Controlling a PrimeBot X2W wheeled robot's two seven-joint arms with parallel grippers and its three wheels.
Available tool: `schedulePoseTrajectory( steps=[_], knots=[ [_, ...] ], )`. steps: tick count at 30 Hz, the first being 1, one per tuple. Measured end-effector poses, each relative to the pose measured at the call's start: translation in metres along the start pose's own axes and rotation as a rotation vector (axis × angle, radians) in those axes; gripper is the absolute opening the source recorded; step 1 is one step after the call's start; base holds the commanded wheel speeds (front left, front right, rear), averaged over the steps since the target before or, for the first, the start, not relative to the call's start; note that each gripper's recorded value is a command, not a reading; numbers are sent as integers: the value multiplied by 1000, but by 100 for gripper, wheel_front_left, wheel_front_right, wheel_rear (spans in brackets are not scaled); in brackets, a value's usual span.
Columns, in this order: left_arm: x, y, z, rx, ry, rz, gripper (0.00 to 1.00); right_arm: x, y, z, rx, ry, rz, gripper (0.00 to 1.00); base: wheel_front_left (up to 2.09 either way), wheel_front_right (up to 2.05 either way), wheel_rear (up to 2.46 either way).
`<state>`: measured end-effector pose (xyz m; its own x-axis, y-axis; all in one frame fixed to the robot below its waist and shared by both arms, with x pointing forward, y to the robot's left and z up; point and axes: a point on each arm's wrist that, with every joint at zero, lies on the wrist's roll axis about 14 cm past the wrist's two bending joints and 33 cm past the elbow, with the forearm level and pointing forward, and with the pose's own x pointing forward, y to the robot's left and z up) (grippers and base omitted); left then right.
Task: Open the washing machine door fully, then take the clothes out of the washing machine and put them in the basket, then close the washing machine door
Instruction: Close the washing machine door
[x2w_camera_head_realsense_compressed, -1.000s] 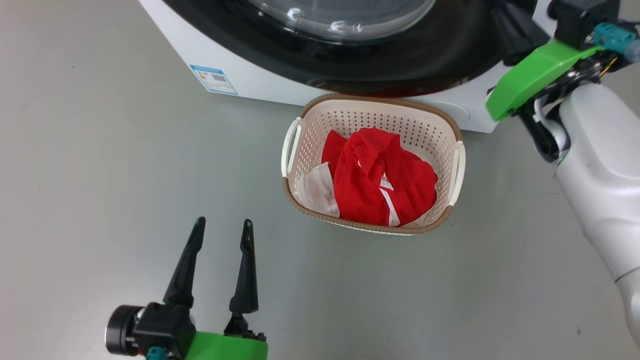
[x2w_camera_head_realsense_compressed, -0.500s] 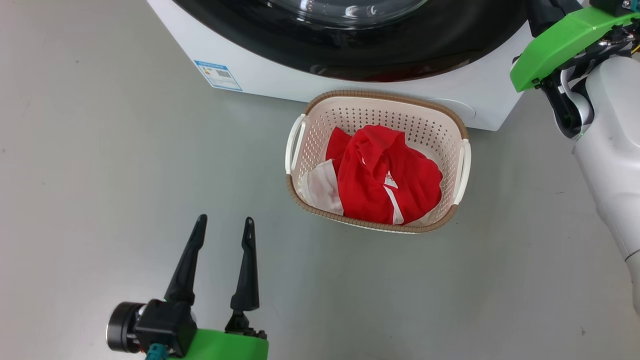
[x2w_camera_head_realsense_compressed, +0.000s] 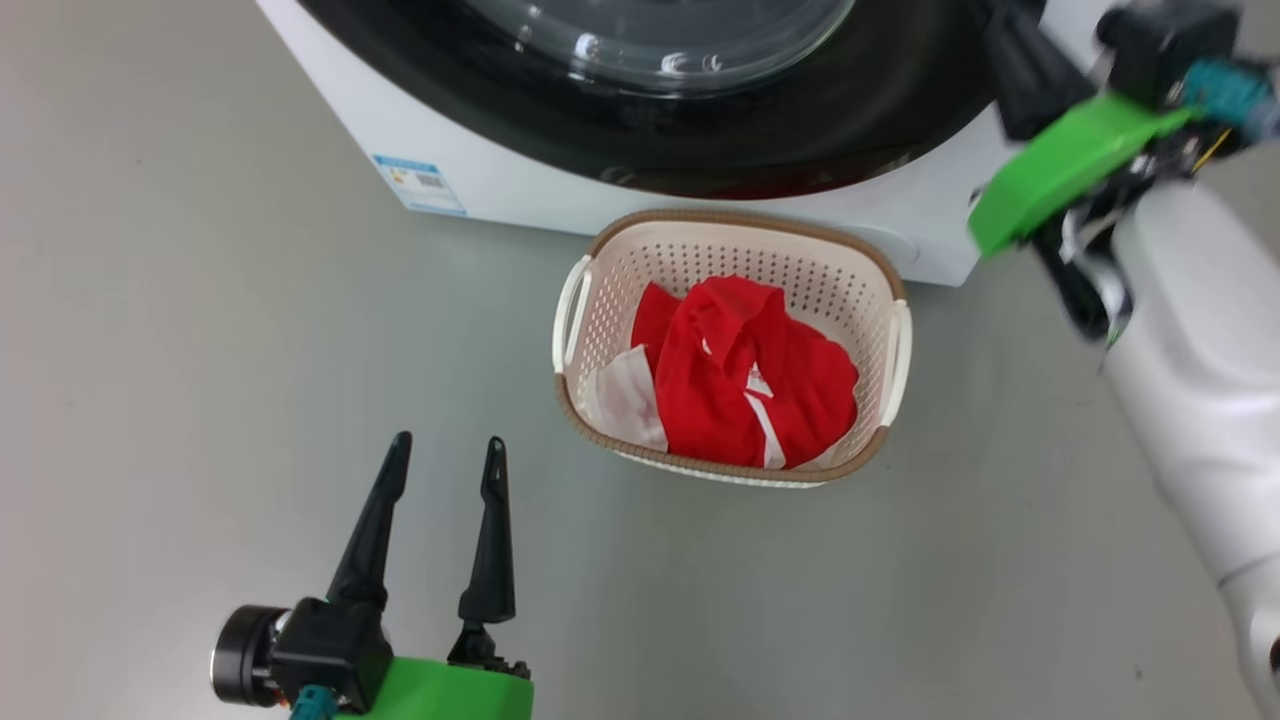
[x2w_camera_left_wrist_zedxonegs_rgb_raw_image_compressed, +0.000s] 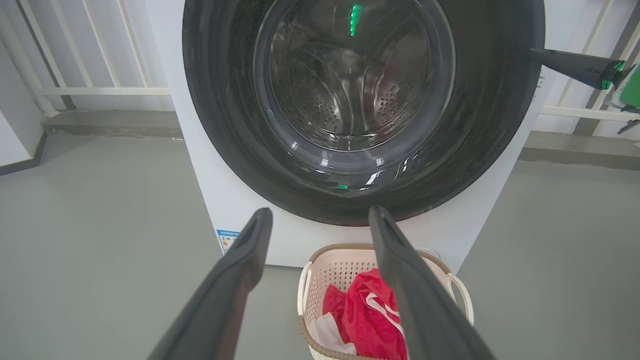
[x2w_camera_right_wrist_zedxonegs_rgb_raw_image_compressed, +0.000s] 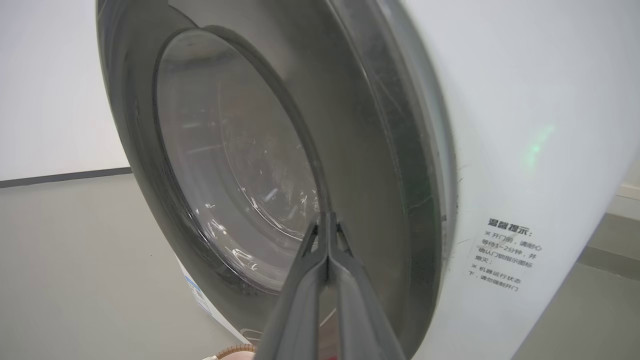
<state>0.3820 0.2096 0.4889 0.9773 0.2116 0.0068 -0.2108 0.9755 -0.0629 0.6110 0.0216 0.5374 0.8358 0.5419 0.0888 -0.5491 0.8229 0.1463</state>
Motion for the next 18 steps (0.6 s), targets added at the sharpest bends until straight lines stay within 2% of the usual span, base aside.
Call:
schedulePoseTrajectory(
  steps=[3,4,5,6,7,8,9,18],
  knots=[
    [-1,-5,4,-11,-14,-21,100,-19,8,-5,8,1,13,0,0,0,0],
    [-1,-6,6,-13,-18,-24,100,-24,10,-5,11,-4,14,3,0,0,0],
    [-1,-8,7,-16,-22,-33,100,-28,11,-3,15,-13,12,23,0,0,0],
    [-1,-8,9,-18,-26,-36,100,-33,12,-2,14,-18,12,38,0,0,0],
    [-1,-9,10,-20,-29,-38,100,-39,12,-2,13,-20,10,48,0,0,0],
    [-2,-10,11,-23,-32,-44,100,-44,12,-4,6,-17,6,89,0,0,0],
    [-2,-11,11,-24,-33,-49,100,-51,11,-6,11,-14,-6,100,0,0,0],
    [-11,-19,12,-48,-32,-82,100,-110,12,-12,40,-23,-89,100,0,0,0]
  ],
)
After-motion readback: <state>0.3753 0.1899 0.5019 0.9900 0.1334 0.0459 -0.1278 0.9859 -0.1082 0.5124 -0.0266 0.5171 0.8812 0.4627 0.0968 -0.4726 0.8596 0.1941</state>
